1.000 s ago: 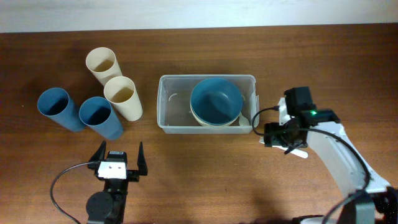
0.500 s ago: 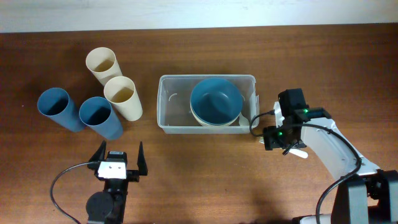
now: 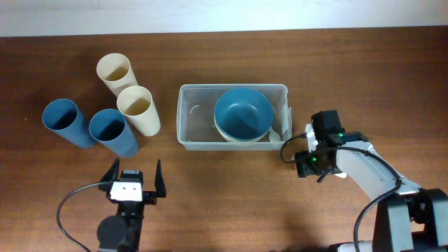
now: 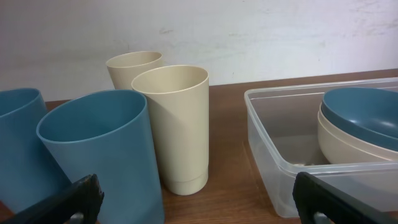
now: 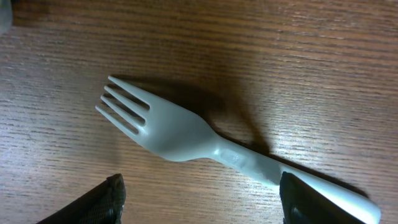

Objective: Pack container
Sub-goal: 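Grasp the white fork with the right gripper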

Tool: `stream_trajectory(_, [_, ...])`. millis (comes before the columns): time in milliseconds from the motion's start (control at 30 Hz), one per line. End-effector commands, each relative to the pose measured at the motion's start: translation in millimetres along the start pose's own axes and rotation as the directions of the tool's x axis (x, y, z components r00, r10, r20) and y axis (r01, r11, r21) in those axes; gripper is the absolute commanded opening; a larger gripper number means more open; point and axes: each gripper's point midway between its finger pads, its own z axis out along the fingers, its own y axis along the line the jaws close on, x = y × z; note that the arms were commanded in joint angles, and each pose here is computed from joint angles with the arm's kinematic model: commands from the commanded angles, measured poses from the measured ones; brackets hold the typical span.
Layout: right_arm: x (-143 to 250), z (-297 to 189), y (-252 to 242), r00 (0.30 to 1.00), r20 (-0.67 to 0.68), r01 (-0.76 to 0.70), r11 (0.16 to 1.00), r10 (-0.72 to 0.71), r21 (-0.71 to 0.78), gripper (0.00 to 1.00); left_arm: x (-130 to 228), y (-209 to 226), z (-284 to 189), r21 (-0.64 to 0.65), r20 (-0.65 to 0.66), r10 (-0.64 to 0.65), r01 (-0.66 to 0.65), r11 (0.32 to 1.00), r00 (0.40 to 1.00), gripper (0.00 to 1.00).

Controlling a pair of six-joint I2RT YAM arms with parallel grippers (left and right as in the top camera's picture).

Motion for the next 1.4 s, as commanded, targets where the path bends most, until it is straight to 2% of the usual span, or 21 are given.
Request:
stream_trajectory(0, [-1.2, 3.2, -0.2, 0.999, 0.008, 0.031, 0.999, -0.031, 0.012, 0.74, 0.3, 1.8, -0.2, -0.009, 0.003, 0.012, -0.012, 1.000, 1.000, 1.00])
stream_trajectory(233, [-14.3, 2.8, -0.8, 0.997, 0.061, 0.051, 0.999, -0.052, 0.018, 0.74, 0.3, 1.8, -0.2, -0.009, 0.003, 0.012, -0.012, 1.000, 1.000, 1.00])
stream_trajectory(1033, [-9.8, 3.4, -5.0, 0.996, 0.042, 0.075, 0.996, -0.077, 0.041, 0.74, 0.3, 1.8, -0.2, -0.009, 0.003, 0.012, -0.012, 1.000, 1.000, 1.00])
stream_trajectory(1367, [-10.1, 4.2, -18.1, 0.998, 0.048, 0.027, 0.999, -0.029, 0.046, 0.74, 0.3, 1.8, -0.2, -0.009, 0.003, 0.012, -0.012, 1.000, 1.000, 1.00])
